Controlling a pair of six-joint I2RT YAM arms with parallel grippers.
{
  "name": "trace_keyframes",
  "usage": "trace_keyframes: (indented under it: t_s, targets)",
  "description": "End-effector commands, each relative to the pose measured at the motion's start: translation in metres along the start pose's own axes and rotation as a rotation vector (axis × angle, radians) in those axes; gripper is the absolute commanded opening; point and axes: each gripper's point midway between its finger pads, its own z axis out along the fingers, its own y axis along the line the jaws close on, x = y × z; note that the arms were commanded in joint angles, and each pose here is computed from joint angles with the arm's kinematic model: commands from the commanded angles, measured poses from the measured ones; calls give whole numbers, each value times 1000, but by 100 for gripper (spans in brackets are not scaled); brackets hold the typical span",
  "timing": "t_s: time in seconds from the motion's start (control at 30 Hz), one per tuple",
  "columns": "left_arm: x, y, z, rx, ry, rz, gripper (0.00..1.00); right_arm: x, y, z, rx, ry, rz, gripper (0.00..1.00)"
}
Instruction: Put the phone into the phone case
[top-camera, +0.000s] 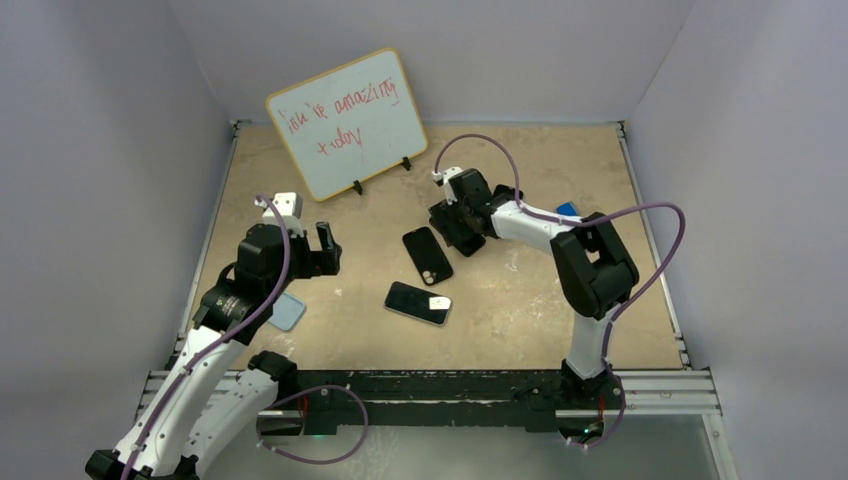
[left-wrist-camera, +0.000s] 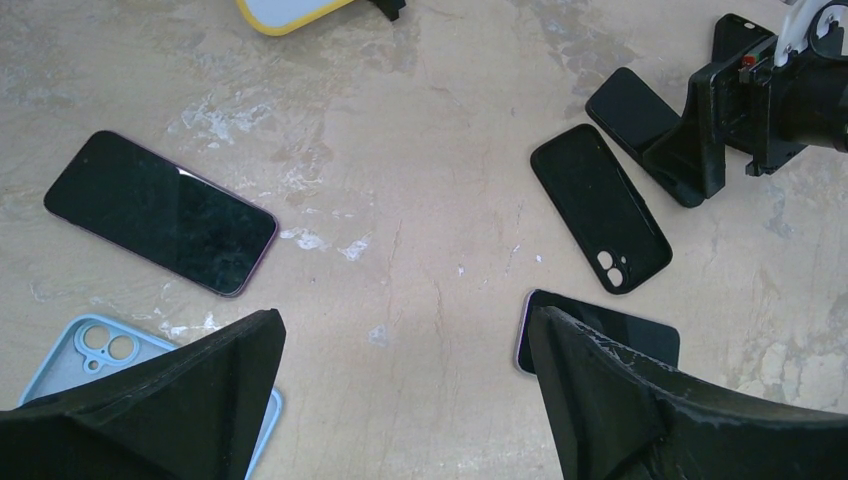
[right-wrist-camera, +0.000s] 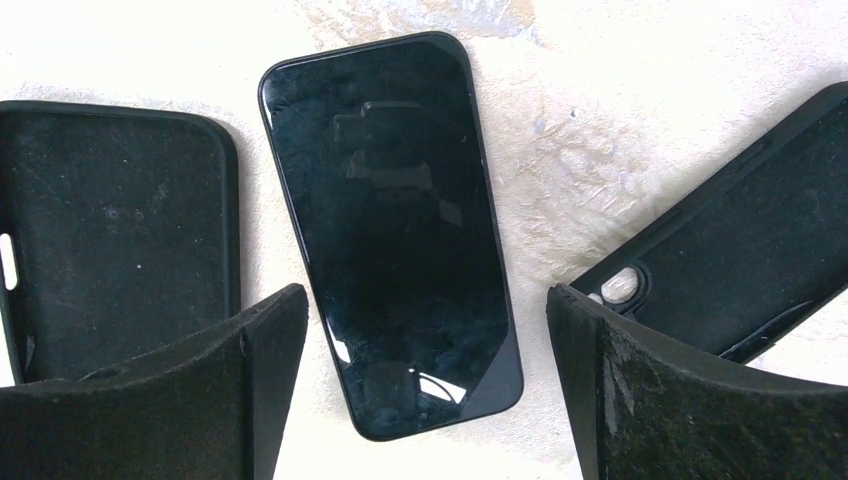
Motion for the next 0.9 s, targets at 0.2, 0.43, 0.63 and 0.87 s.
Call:
trace_keyframes:
  t_s: [0.2,0.43,0.63,0.87]
  targets:
    - [-18,-6,-4,24,-60,-4,98,-6,-1,7,-58,21,-40,90]
    - [-19,-6,-5,24,-66,-6,98,6,0,16,-63,59,-55,90]
    - [-20,-7,-7,33,-73,-6,98,14,3,12,-88,80,-56,88]
    - [-21,-7,-7,31,-77,-8,97,32,3,7,-119,141,-27,81]
